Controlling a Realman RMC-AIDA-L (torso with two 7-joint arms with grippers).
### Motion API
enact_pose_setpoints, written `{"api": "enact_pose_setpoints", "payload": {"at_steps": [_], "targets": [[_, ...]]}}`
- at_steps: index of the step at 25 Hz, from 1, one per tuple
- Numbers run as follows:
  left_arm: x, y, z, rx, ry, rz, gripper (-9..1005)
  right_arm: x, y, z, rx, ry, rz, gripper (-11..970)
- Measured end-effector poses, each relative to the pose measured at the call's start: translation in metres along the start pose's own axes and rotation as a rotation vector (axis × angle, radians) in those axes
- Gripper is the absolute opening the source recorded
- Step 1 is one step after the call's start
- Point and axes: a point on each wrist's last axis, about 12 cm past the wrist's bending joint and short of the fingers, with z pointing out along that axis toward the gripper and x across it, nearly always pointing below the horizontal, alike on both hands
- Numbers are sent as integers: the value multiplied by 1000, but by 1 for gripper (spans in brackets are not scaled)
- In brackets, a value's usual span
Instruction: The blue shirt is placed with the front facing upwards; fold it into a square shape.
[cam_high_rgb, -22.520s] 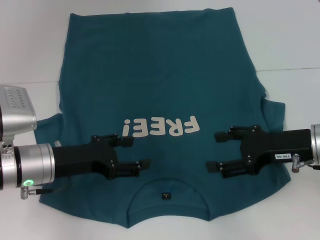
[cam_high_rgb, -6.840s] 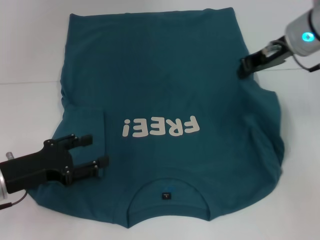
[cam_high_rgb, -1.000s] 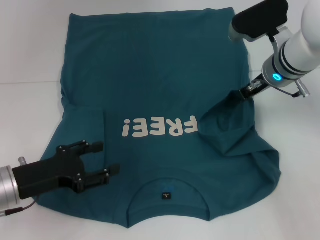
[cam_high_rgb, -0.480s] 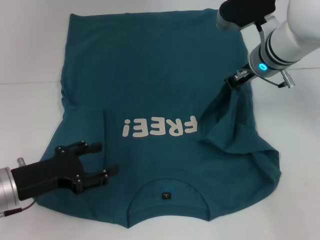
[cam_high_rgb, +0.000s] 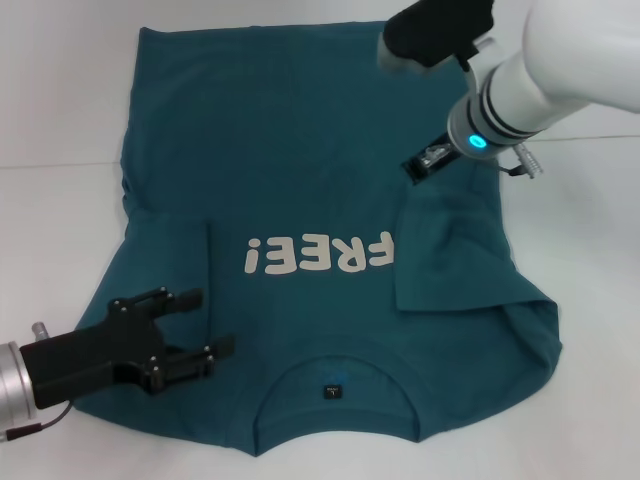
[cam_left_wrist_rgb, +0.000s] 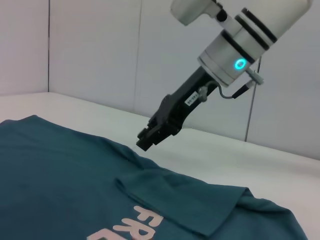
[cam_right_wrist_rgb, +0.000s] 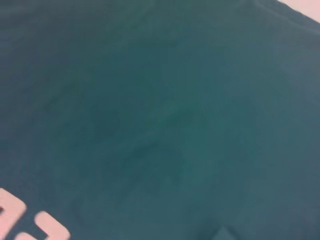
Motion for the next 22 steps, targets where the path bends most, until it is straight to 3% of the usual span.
{"api": "enact_pose_setpoints", "payload": {"at_steps": [3, 9, 12, 14, 19, 22], "targets": [[2, -1, -4, -8, -4, -5, 763, -4, 1, -4, 0, -27, 1, 163], [-1, 7, -21, -85, -73, -113, 763, -3, -22, -28, -22, -112, 121, 359], [-4, 10, -33, -120, -92, -201, 763, 10, -34, -49, -110, -179, 199, 514], [-6, 9, -42, -133, -98, -227, 763, 24, -44, -63, -206, -231, 263, 618], [-12, 2, -63, -183, -105, -251, 763, 84, -72, -88, -506, -339, 395, 790], [-8, -1, -76, -227, -81, -271, 763, 126, -84, -99, -560, -376, 405, 824]]}}
